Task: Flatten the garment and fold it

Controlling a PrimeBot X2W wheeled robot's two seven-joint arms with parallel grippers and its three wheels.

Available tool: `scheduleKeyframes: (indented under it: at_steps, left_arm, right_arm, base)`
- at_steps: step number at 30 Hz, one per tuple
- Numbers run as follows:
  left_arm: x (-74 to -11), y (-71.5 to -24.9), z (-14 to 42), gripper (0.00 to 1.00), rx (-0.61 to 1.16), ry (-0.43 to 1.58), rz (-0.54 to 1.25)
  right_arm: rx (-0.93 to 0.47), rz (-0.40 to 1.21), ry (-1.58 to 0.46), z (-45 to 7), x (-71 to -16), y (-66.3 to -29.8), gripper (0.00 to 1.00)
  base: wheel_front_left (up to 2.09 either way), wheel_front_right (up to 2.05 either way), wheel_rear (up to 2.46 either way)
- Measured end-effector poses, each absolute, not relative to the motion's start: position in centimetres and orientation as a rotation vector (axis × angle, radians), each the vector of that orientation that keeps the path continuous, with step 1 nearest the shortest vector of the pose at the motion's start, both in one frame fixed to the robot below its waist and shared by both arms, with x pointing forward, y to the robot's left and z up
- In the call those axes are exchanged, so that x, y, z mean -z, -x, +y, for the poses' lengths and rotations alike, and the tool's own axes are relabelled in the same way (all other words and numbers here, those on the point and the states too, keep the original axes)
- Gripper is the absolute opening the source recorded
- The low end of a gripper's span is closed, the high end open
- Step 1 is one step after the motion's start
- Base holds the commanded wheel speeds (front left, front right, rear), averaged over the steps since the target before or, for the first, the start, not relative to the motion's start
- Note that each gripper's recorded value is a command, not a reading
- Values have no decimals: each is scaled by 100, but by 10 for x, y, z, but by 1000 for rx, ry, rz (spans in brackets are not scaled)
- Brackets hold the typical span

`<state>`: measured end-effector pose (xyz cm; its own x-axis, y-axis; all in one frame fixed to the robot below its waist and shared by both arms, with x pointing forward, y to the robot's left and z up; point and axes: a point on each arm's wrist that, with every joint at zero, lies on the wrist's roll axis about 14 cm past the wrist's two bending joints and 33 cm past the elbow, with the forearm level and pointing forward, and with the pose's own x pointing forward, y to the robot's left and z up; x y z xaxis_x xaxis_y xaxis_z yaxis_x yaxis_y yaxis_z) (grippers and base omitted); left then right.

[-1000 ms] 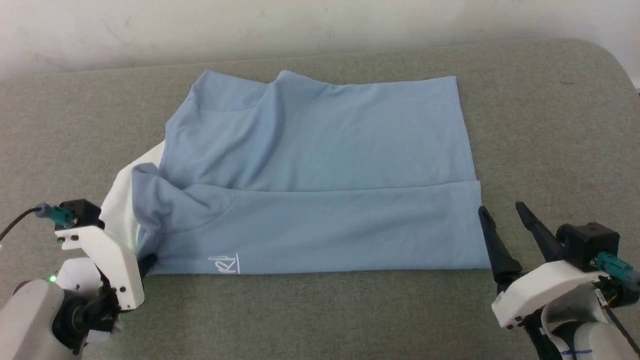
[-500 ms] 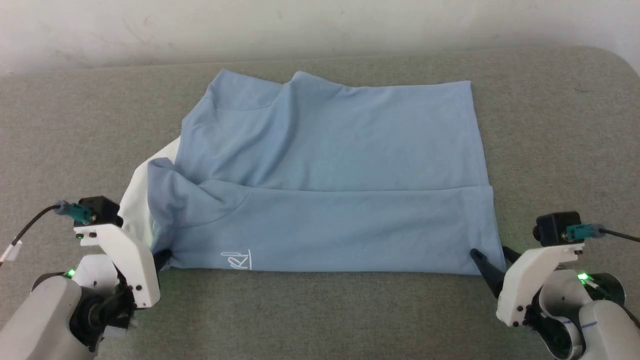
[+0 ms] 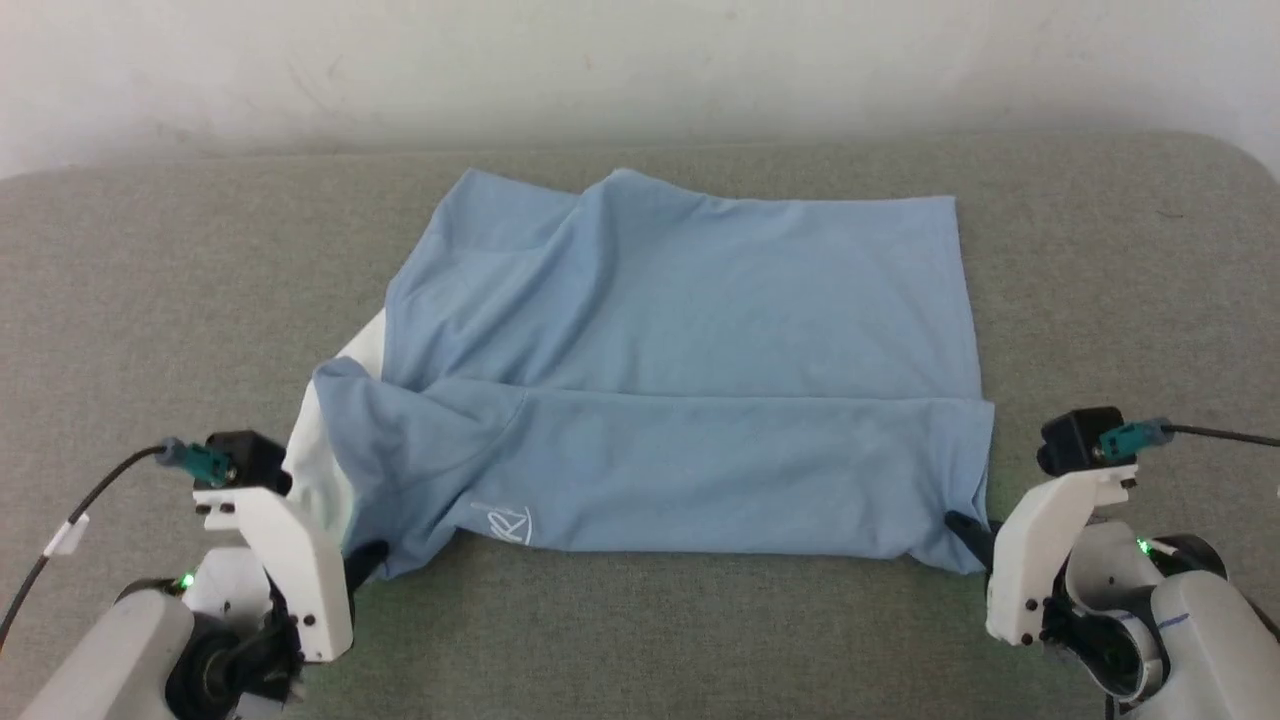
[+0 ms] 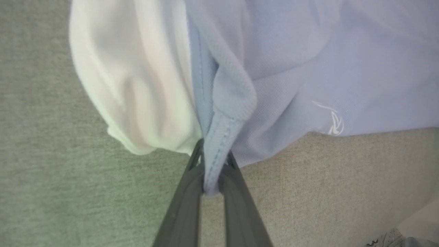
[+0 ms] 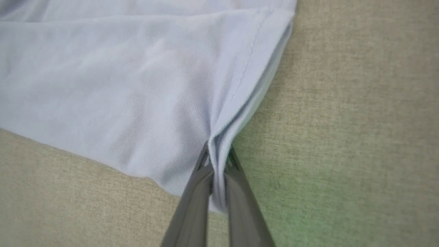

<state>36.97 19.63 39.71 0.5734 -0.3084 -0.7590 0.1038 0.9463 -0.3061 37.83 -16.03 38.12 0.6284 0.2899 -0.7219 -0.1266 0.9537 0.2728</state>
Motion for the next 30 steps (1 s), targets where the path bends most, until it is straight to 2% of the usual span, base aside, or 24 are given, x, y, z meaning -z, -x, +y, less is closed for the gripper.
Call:
scheduleKeyframes:
  at_steps: [13, 21, 22, 23, 24, 25, 30]
  left_arm:
    - [-438, -317, 218, 0, 162, 201, 838]
    - [-418, -271, 223, 0, 94, 259, 912]
    - [-416, -271, 221, 0, 90, 284, 900]
    - [-412, -271, 218, 38, 89, 308, 897]
    - [-407, -269, 216, 89, 89, 320, 906]
    - [-402, -268, 214, 100, 88, 332, 912]
    - [-408, -289, 217, 100, 73, 374, 818]
  right_arm:
    - [-277, 747, -84, -176, -428, -338, 0]
    - [-245, 861, -152, -176, -401, -296, 0]
    - [-240, 887, -174, -174, -393, -290, 20]
    - [-236, 901, -196, -170, -387, -286, 71]
    - [-233, 907, -210, -168, -383, -284, 100]
    - [-231, 908, -213, -167, -381, -282, 100]
    - [-190, 684, -193, -172, -407, -305, 100]
  base:
    - [0, 0, 0]
    - [0, 0, 0]
    - [0, 0, 0]
    - [0, 0, 0]
    - [0, 0, 0]
    - [0, 0, 0]
    - [0, 0, 0]
